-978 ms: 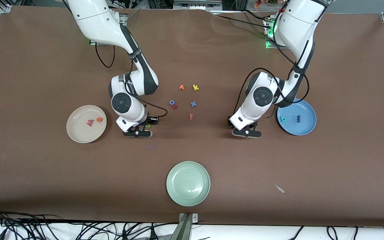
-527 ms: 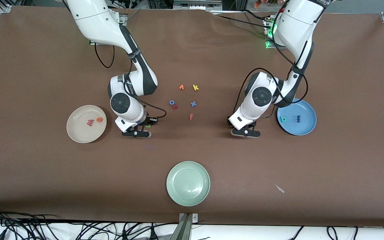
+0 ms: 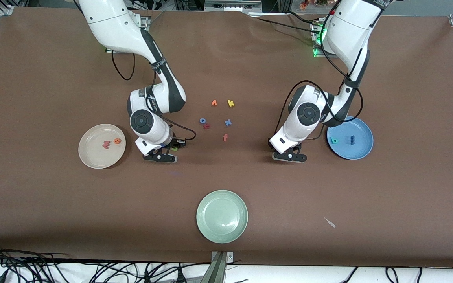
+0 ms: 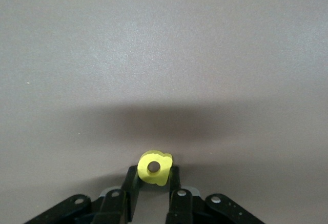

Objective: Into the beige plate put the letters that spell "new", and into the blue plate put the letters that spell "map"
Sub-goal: 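Grasp yellow a with the left gripper while the right gripper grasps green u, then place yellow a and green u on their plates with both grippers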

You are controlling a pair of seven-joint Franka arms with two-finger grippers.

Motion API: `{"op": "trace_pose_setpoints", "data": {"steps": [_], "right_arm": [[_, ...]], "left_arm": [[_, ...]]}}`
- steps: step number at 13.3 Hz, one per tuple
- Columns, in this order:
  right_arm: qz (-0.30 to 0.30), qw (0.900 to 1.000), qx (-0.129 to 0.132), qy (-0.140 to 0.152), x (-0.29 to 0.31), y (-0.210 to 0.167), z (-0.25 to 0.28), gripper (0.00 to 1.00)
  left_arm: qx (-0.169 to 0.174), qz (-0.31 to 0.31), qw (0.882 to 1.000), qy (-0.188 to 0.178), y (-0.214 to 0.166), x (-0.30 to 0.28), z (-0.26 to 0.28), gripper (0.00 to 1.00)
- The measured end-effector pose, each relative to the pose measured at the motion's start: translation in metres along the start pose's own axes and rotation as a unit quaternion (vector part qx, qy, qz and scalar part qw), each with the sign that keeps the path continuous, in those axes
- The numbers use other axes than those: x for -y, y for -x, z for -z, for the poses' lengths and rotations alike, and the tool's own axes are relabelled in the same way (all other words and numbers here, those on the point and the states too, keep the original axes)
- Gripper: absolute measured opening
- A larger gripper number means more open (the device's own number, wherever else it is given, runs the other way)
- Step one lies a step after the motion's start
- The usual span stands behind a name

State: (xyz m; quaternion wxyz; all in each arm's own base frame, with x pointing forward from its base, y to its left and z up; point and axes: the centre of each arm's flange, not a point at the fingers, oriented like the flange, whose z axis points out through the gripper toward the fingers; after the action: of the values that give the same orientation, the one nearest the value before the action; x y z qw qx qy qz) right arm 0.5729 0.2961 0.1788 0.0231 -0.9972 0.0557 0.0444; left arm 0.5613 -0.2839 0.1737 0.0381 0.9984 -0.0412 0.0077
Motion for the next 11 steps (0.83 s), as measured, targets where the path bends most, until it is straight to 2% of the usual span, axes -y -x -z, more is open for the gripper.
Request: {"op": "trace_pose_setpoints", "data": {"steps": [6, 9, 11], "right_arm": [[-0.004, 1.0, -0.001, -0.002, 0.003, -0.004, 0.006, 0.26], [-0.001, 1.0, 0.019, 0.008, -0.003, -0.016, 0.023, 0.26], [0.03, 0.999, 0.031, 0.02, -0.028, -0.032, 0.042, 0.26]], "left_arm": [[-0.009, 0.003, 1.0, 0.0, -0.007, 0.003, 0.006, 0.28], [-0.015, 0.017, 1.0, -0.003, -0.018, 0.023, 0.023, 0.28], [0.0, 0.016, 1.0, -0.008, -0.026, 0.058, 0.045, 0.28]]}}
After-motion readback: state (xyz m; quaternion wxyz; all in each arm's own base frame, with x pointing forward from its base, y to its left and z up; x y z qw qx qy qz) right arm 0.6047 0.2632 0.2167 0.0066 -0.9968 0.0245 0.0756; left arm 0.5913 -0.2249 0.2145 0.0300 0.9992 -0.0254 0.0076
